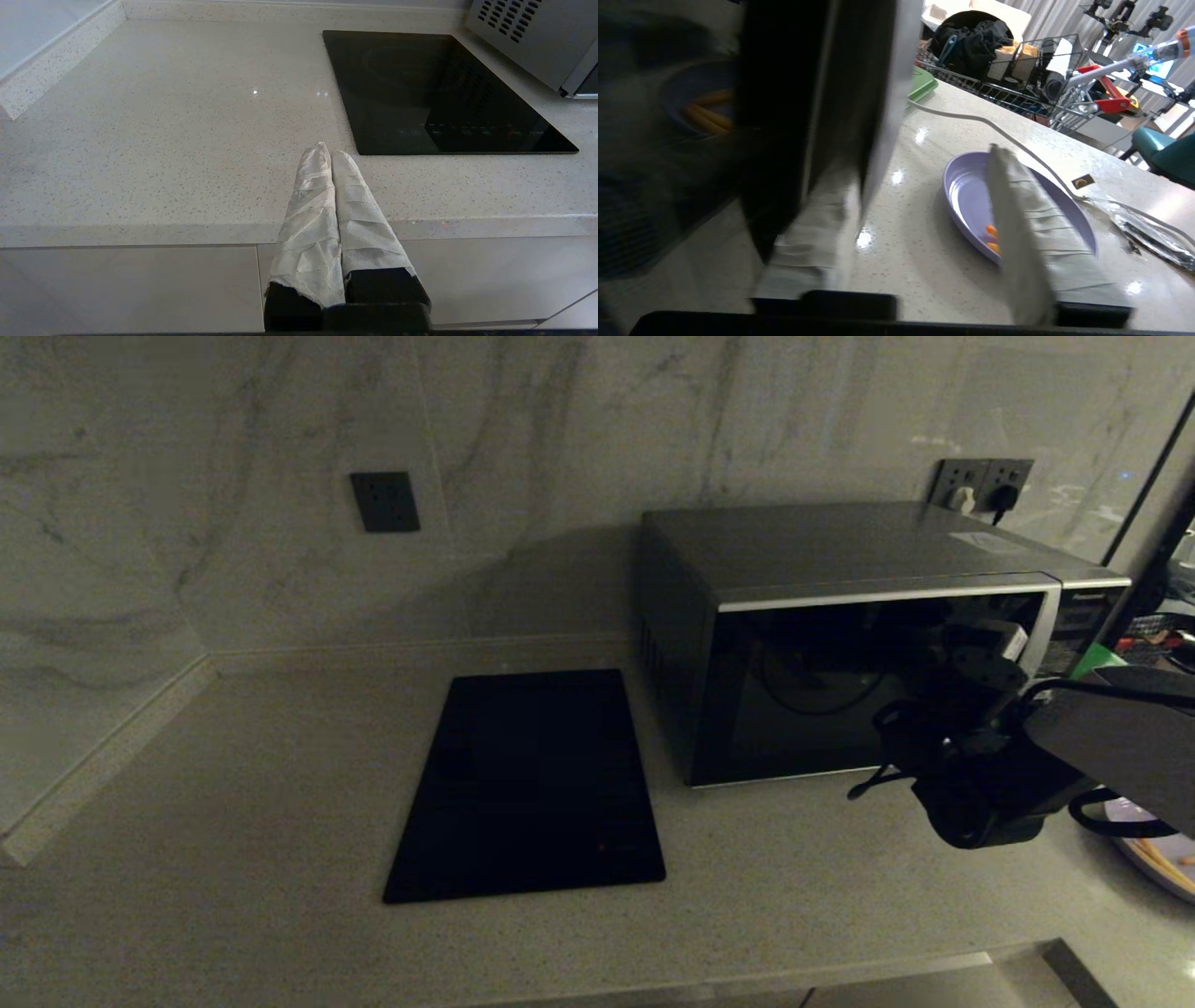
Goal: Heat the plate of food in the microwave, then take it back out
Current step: Open the microwave oven
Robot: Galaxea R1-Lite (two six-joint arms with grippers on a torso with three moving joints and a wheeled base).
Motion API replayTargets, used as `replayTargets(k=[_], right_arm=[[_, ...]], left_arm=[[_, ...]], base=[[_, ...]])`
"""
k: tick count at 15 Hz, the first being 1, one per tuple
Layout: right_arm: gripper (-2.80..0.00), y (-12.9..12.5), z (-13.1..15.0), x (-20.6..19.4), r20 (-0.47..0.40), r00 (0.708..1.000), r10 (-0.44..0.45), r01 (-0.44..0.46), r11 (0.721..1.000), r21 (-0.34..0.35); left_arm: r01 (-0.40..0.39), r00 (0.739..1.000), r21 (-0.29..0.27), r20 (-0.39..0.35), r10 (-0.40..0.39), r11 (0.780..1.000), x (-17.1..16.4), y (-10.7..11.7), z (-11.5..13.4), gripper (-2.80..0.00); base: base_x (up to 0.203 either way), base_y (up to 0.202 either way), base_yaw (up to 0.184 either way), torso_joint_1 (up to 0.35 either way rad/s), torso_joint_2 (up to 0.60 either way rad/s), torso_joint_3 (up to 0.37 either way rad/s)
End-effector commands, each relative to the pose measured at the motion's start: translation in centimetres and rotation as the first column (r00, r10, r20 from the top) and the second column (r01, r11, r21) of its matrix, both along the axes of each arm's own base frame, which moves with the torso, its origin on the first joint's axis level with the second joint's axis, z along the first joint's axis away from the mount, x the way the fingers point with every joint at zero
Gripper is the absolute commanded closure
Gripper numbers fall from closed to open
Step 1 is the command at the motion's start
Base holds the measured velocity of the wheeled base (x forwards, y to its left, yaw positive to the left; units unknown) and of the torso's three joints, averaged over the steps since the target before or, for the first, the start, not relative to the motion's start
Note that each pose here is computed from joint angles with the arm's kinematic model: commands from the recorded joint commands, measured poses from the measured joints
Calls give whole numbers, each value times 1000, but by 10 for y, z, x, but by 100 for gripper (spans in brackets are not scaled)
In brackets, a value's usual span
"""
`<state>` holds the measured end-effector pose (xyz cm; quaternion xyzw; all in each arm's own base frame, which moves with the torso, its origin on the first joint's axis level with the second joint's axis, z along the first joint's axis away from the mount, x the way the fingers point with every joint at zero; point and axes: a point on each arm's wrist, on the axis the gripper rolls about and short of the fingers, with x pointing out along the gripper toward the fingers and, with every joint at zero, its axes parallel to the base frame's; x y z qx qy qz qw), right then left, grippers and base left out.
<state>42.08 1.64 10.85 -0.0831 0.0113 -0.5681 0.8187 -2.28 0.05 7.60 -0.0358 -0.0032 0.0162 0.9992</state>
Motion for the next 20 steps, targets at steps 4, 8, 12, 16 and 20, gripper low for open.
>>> replayTargets(k=[4, 8, 12, 16, 20], right_arm=[[0, 0, 3, -1, 13, 1000, -17, 17, 1000, 6], [0, 0, 5, -3, 21, 1000, -20, 20, 1000, 7], [0, 1, 7, -4, 30, 999, -30, 30, 999, 12], [0, 0, 8, -7, 28, 999, -42, 42, 999, 16], [0, 3, 12, -12, 30, 999, -39, 38, 999, 17]], left_arm=[[-1, 1000, -1, -1, 1, 1000, 0, 0, 0, 0], [-1, 1000, -1, -1, 1, 1000, 0, 0, 0, 0], [-3, 1000, -1, -1, 3, 1000, 0, 0, 0, 0], [-1, 1000, -1, -1, 1, 1000, 0, 0, 0, 0], [-1, 1000, -1, -1, 1, 1000, 0, 0, 0, 0]], base=[[0, 0, 0, 0, 0, 0], [0, 0, 0, 0, 0, 0], [0, 0, 0, 0, 0, 0], [0, 0, 0, 0, 0, 0], [0, 0, 0, 0, 0, 0]])
